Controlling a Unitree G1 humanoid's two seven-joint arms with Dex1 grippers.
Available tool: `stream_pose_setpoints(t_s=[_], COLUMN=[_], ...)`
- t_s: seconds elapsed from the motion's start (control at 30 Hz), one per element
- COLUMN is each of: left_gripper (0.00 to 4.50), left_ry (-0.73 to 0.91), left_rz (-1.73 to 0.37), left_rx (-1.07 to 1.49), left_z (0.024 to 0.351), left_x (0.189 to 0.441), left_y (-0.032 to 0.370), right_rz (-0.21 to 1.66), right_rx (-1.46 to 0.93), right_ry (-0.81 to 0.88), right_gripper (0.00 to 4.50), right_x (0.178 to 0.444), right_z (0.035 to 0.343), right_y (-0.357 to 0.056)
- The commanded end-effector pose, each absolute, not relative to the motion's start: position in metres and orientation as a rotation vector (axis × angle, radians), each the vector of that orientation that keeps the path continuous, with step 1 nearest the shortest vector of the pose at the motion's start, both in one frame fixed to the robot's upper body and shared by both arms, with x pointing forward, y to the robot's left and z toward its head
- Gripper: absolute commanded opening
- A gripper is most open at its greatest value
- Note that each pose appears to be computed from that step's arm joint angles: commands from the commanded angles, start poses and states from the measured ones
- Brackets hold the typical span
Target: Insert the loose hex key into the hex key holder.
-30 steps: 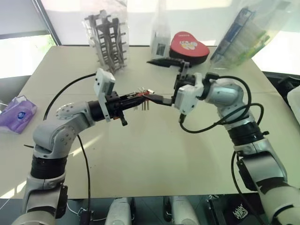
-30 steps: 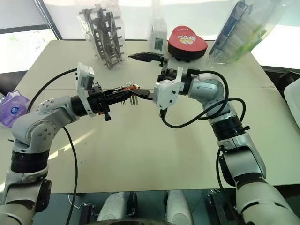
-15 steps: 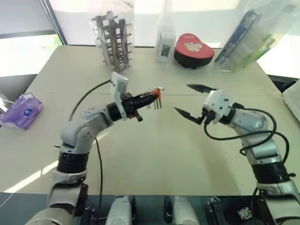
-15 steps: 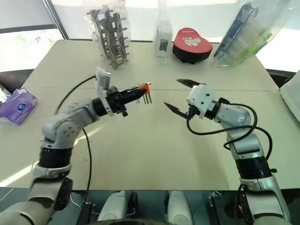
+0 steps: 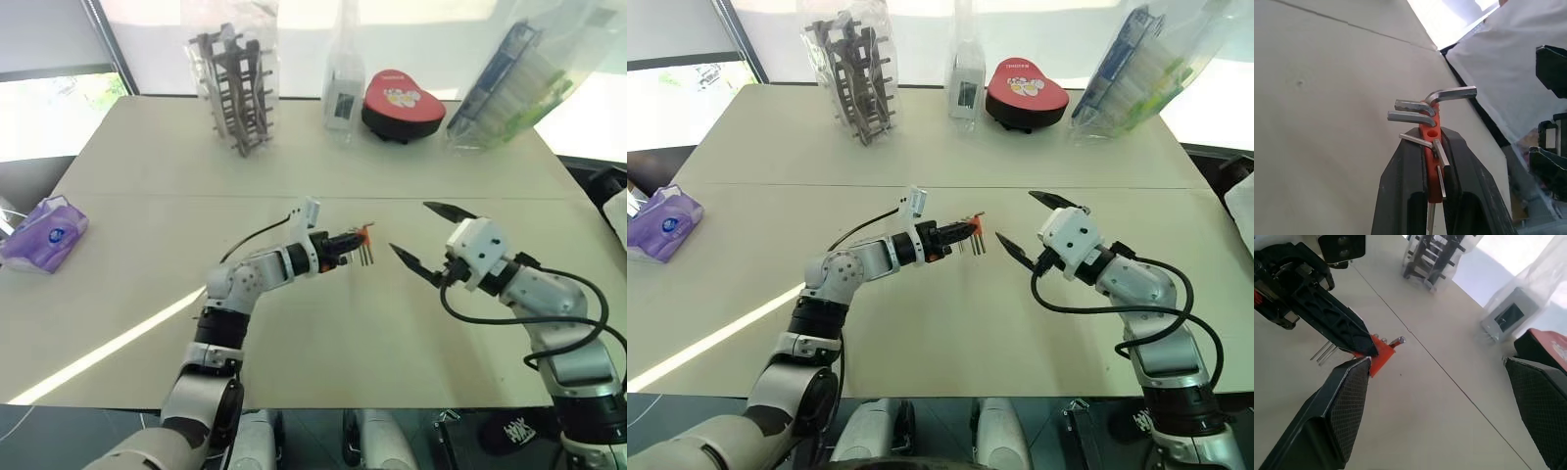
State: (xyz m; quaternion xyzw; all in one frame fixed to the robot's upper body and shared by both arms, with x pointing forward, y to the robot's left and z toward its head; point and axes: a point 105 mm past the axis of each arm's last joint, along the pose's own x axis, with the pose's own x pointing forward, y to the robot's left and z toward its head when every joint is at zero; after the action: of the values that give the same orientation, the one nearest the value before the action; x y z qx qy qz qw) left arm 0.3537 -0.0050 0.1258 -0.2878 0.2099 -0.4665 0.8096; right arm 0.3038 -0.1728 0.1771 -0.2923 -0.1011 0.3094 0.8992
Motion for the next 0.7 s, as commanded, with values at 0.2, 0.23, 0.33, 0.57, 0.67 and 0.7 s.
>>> stream_pose_setpoints(t_s=[0.2,0.23,0.33,0.57,0.67,0.7], left_gripper=[1.27,1.68,3.24,4.42,4.42,4.42], left_ry=[0.539,0.542,0.499,0.174,0.099,0.085], left_rz=[-0.973,-0.968,-0.979,-0.993,-1.005,-1.010], left_rx=[-0.602,-0.593,-0.490,-0.069,0.030,0.052], left_z=[0.113,0.111,0.115,0.165,0.180,0.184], left_x=[0.352,0.352,0.351,0.363,0.361,0.359], left_y=[0.001,0.003,0.009,0.032,0.046,0.050], right_rz=[0.616,0.619,0.634,0.733,0.829,0.855], right_rx=[-0.653,-0.655,-0.666,-0.746,-0.784,-0.796], right_ry=[-0.274,-0.275,-0.279,-0.212,-0.117,-0.087], right_gripper=[4.50,4.50,4.50,4.50,4.50,4.50], right_x=[0.300,0.301,0.303,0.308,0.305,0.304], right_z=[0.192,0.192,0.191,0.188,0.180,0.177], right_y=[-0.167,-0.167,-0.163,-0.164,-0.168,-0.170])
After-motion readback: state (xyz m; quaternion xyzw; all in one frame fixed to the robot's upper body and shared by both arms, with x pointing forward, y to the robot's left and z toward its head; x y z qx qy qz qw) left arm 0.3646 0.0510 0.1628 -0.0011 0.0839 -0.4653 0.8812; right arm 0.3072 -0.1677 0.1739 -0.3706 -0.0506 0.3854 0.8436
